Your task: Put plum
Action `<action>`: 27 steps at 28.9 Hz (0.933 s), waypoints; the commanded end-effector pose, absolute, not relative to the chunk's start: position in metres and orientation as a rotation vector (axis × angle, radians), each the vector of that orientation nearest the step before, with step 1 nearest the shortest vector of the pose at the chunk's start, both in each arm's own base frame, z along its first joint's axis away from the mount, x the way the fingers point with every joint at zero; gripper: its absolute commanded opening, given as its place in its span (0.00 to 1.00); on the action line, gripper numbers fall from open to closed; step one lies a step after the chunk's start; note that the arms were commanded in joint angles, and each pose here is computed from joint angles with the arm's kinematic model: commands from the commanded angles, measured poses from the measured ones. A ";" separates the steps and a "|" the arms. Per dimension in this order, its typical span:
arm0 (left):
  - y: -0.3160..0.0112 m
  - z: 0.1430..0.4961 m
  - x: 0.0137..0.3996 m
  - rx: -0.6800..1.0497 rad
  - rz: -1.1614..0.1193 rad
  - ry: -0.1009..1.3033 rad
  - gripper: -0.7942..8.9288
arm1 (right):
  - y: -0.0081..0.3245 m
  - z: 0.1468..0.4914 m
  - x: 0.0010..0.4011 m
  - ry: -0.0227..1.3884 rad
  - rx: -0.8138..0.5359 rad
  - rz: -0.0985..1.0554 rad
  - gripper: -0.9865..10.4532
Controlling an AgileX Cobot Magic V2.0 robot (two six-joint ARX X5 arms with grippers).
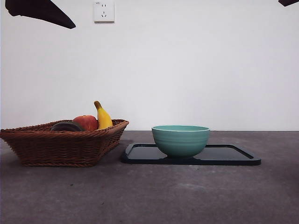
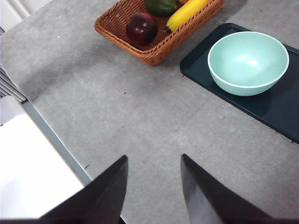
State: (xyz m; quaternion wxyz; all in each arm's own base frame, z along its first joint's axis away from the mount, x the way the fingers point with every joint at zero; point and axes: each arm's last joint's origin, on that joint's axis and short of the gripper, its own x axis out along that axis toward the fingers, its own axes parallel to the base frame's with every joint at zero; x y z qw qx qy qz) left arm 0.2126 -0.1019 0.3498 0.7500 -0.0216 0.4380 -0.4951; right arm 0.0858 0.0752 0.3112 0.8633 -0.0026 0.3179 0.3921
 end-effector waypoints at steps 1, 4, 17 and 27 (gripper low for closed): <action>-0.104 0.355 0.215 -0.026 -1.100 0.928 0.50 | 0.076 0.314 0.086 0.662 0.012 0.824 0.24; -0.104 0.355 0.215 -0.026 -1.100 0.928 0.50 | 0.076 0.314 0.086 0.664 0.020 0.821 0.24; -0.104 0.355 0.215 -0.026 -1.099 0.928 0.50 | 0.081 0.341 0.123 0.603 0.182 0.545 0.25; -0.104 0.355 0.215 -0.026 -1.099 0.928 0.50 | 0.086 0.369 0.210 0.678 0.209 0.491 0.25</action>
